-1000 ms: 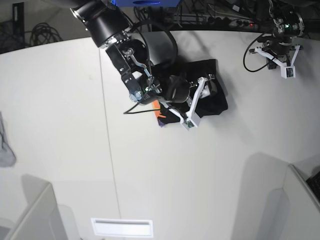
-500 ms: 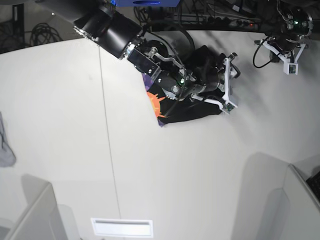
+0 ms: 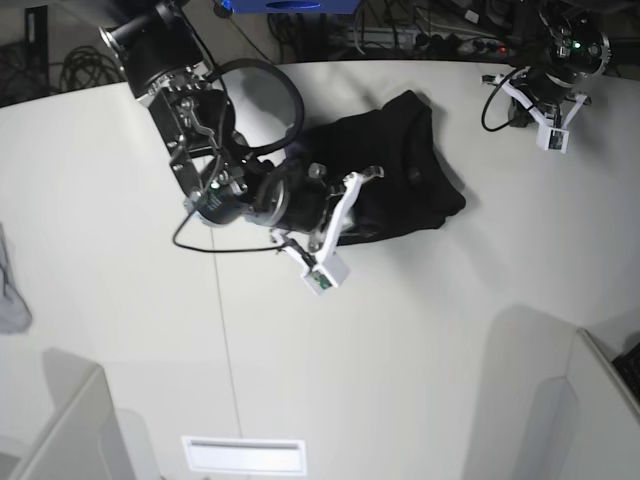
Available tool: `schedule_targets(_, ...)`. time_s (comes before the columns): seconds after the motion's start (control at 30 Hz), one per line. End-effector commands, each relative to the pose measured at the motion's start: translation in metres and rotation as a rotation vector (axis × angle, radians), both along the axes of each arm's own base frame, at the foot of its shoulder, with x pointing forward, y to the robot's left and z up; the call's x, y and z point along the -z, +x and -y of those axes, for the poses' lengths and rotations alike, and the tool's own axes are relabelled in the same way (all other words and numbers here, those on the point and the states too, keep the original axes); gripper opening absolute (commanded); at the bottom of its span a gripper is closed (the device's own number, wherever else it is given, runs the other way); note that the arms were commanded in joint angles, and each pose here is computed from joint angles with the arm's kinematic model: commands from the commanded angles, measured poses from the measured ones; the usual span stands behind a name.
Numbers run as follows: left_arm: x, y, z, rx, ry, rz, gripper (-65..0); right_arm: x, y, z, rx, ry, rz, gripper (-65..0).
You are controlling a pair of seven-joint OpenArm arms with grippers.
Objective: Fold the T-shirt properly
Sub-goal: 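Press and flatten the folded bundle with both grippers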
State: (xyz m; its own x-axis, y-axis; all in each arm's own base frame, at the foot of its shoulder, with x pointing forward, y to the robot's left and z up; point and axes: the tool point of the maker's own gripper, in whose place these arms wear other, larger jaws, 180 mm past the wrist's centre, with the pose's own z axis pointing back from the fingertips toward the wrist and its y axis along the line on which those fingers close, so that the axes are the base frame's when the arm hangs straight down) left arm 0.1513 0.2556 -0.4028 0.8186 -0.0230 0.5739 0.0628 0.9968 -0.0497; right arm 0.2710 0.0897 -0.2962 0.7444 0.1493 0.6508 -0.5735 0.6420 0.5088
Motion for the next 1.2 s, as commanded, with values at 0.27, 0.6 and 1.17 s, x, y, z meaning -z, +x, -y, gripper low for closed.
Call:
schedule_targets(0.27,-0.043,0.035,0.043,-0.011,-0.347,0.255,-10.2,0.021,0.002,0.063,0.151,-0.053,-0.029,-65.0)
schedule_targets(0.6,-0.001,0.054,0.083,-0.028,-0.591,0.174,0.0,0.039,-0.016,0.073,0.142,-0.096,-0.077,-65.0)
schedule_targets(1.17,0.011,0.076,0.138,-0.008,-0.716,0.125,-23.4,0.051,-0.026,0.085,0.149,-0.126,-0.104,-65.0)
